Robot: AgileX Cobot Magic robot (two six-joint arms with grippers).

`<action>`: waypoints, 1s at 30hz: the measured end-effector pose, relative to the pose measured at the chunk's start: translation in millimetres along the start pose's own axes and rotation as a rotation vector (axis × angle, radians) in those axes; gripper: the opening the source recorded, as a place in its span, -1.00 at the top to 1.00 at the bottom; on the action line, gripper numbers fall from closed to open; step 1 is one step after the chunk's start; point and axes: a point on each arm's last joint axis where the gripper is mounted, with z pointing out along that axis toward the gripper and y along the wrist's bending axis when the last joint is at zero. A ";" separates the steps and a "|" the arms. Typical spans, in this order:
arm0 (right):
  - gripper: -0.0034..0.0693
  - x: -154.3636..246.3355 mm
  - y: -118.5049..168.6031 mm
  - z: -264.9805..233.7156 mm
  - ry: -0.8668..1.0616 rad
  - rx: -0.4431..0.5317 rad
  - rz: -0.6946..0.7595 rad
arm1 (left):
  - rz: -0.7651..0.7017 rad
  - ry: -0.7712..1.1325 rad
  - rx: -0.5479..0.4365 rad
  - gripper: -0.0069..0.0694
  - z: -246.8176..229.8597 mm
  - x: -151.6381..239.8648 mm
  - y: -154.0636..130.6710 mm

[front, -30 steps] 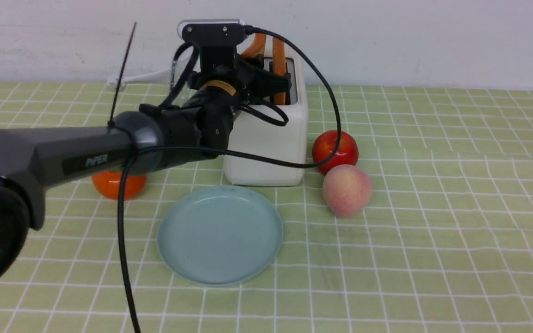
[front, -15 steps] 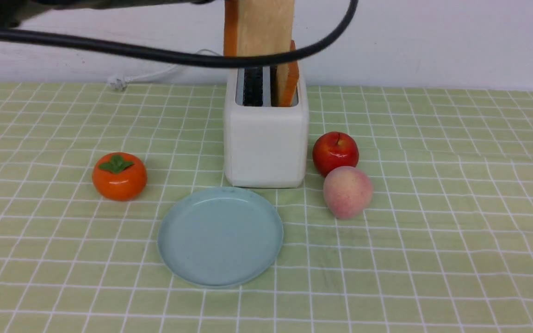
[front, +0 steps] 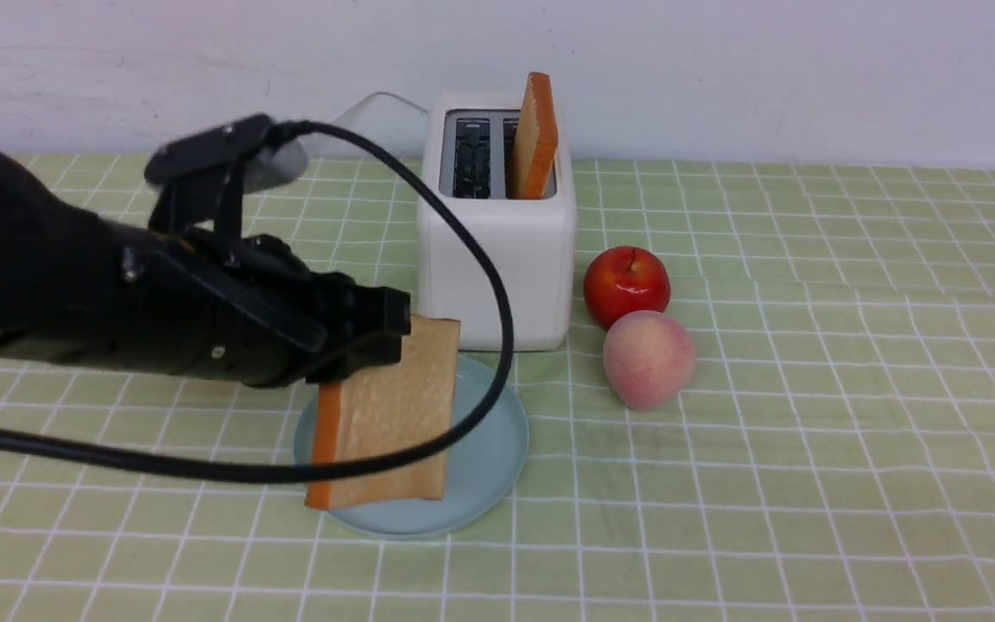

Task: Take toasted bread from bread machine on green coffee tablecloth place on plate.
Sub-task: 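Place the slice of bread on the plate with the left gripper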

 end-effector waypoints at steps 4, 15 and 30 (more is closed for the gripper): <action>0.96 -0.2 0.4 0.2 -0.002 -0.005 0.005 | -0.072 -0.025 0.016 0.55 25.1 -0.1 6.4; 0.95 6.5 6.9 -0.3 0.073 -0.076 0.031 | -0.248 -0.073 -0.059 0.55 78.7 6.6 33.0; 0.93 3.3 14.2 -1.0 0.038 -0.158 0.007 | -0.268 -0.062 -0.124 -0.31 97.2 14.2 47.9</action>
